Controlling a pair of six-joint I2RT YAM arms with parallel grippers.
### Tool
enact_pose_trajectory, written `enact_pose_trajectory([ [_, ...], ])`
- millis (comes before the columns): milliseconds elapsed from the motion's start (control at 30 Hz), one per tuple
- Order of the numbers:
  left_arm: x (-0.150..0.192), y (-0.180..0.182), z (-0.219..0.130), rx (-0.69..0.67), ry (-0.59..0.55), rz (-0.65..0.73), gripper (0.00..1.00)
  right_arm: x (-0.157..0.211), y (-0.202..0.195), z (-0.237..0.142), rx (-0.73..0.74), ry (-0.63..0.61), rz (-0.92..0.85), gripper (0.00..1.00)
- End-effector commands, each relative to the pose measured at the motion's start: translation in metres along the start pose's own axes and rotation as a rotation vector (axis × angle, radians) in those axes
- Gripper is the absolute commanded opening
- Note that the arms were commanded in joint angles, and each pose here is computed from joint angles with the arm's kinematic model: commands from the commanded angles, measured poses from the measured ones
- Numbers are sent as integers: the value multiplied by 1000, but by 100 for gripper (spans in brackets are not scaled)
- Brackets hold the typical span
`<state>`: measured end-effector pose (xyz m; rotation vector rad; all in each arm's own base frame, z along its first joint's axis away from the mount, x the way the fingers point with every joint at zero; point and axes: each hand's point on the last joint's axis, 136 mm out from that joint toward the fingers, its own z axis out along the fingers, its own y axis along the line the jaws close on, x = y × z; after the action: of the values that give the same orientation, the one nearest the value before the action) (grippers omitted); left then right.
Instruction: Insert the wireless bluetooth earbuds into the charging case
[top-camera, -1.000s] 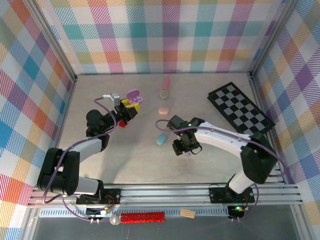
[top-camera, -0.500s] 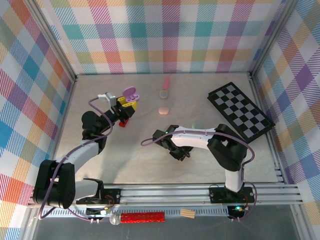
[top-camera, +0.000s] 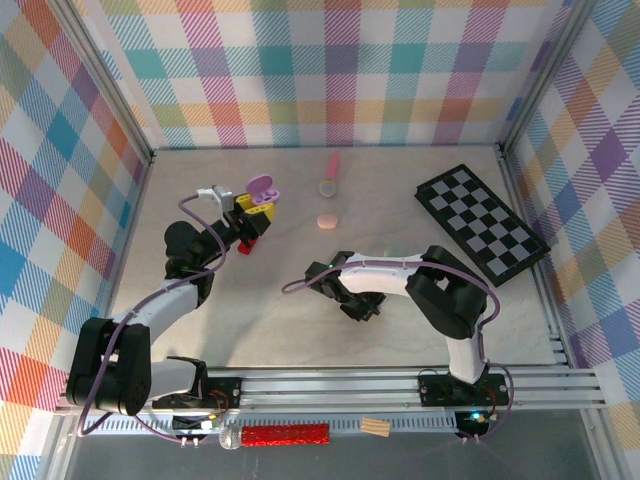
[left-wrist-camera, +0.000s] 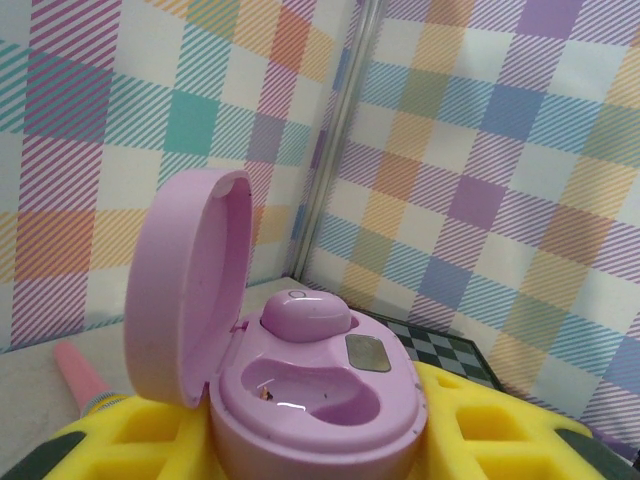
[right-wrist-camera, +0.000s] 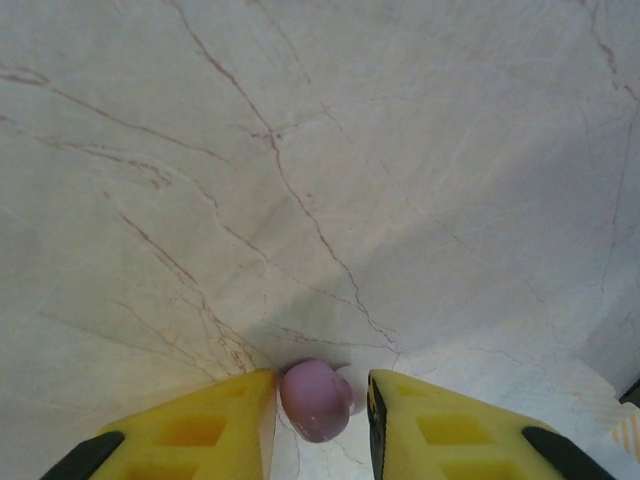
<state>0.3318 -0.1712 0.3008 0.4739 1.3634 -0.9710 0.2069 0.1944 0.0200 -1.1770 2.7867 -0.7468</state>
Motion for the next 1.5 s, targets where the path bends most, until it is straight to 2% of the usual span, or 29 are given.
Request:
enact_pose_trajectory([
  [0,-9,-3,-3,13,-27,42,38,3,0,4,22,21,-21,30],
  [133,-8,-3,-3,18,-24,41,38,5,0,7,21,29,-19,23],
  [300,-6,-4,-2,20,-15,51,38,3,-1,-2,-7,-6,17,20],
  [500,10,-12,8,15,47,100,38,-10,-7,-37,-208,-161,182,21],
  [667,29,-26,22,31,110,168,38,-31,-20,-94,-511,-389,345,20],
  [800,39,-37,35,61,104,217,38,-45,-45,-151,-814,-605,492,20],
  [933,44,-46,48,94,90,245,38,-48,-75,-207,-985,-795,530,20],
  [1167,62,-62,68,132,125,329,38,-55,-103,-281,-1174,-1007,479,20],
  [1467,69,-81,84,209,106,353,38,-80,-112,-307,-1226,-1057,419,20],
])
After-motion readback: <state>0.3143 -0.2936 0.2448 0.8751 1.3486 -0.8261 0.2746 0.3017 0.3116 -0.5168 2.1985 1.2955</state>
